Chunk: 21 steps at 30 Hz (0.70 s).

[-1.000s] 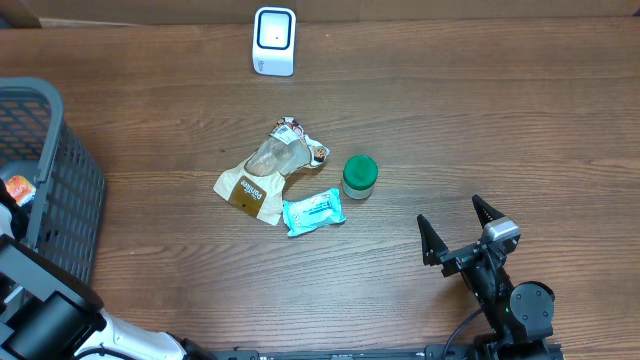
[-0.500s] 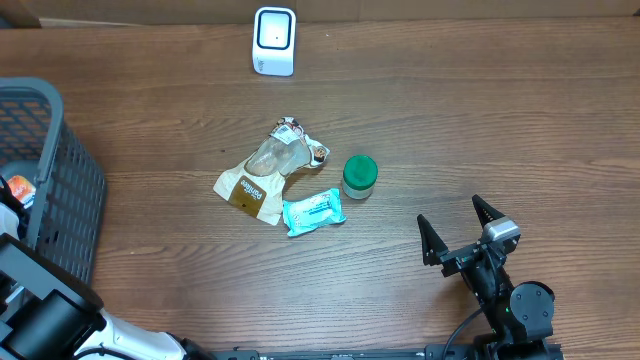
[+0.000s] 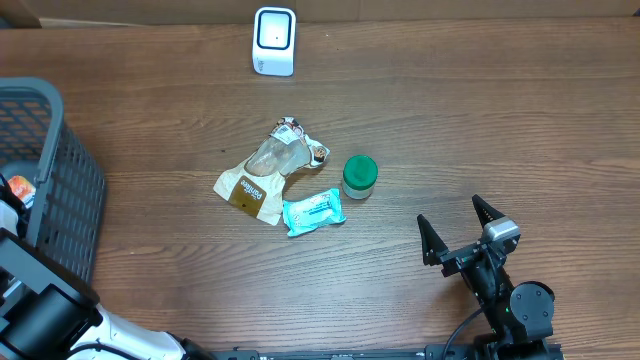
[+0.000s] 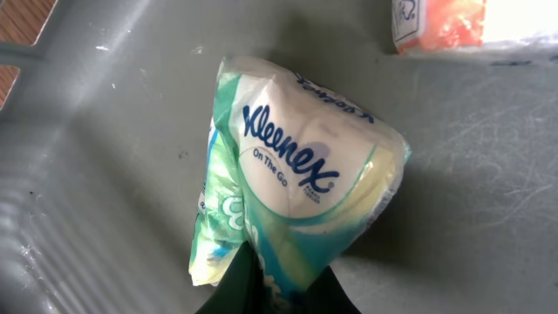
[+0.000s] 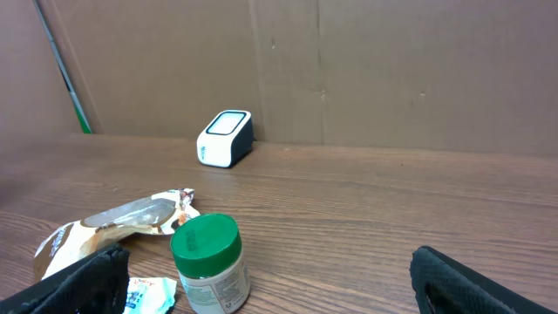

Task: Scan the item barcode
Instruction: 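Reach into the basket and grasp the green Kleenex tissue pack with the left gripper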

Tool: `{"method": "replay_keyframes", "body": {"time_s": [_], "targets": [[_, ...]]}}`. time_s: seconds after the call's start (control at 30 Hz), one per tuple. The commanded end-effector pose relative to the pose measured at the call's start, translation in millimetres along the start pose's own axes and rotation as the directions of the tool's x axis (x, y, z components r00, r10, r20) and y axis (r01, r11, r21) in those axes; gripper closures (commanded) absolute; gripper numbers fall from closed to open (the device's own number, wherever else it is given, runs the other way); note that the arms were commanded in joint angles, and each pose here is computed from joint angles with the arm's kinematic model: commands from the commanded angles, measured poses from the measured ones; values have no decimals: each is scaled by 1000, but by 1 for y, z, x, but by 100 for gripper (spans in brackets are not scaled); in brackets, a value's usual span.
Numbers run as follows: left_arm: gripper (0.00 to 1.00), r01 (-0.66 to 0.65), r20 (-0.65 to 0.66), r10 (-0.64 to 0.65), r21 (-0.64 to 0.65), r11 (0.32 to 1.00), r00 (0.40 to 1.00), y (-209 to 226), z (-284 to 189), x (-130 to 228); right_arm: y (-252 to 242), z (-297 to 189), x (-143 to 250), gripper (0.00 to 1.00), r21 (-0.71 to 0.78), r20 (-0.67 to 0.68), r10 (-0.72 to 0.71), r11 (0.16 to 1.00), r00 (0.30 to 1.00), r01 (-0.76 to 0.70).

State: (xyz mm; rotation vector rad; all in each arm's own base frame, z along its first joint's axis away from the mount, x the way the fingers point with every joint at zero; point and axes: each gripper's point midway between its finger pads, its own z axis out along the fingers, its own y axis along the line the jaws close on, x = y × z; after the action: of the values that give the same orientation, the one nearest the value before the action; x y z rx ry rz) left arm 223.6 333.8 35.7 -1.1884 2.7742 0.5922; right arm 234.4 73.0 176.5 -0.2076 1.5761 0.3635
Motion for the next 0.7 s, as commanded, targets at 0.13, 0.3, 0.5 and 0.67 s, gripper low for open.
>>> {"method": "replay_keyframes", "body": {"time_s": [0.13, 0.3, 0.5, 0.67], "targets": [[96, -24, -103, 31, 63, 998, 994, -18, 24, 27, 1, 0, 2, 0, -7, 5, -1, 1000, 1000, 1], [96, 21, -34, -19, 64, 998, 999, -10, -3, 15, 1, 0, 2, 0, -7, 5, -1, 1000, 1000, 1], [96, 69, 185, -80, 65, 995, 980, 8, -73, -16, 1, 0, 2, 0, -7, 5, -1, 1000, 1000, 1], [96, 165, 459, -204, 124, 978, 865, 30, -165, -44, 1, 0, 1, 0, -7, 5, -1, 1000, 1000, 1]]}}
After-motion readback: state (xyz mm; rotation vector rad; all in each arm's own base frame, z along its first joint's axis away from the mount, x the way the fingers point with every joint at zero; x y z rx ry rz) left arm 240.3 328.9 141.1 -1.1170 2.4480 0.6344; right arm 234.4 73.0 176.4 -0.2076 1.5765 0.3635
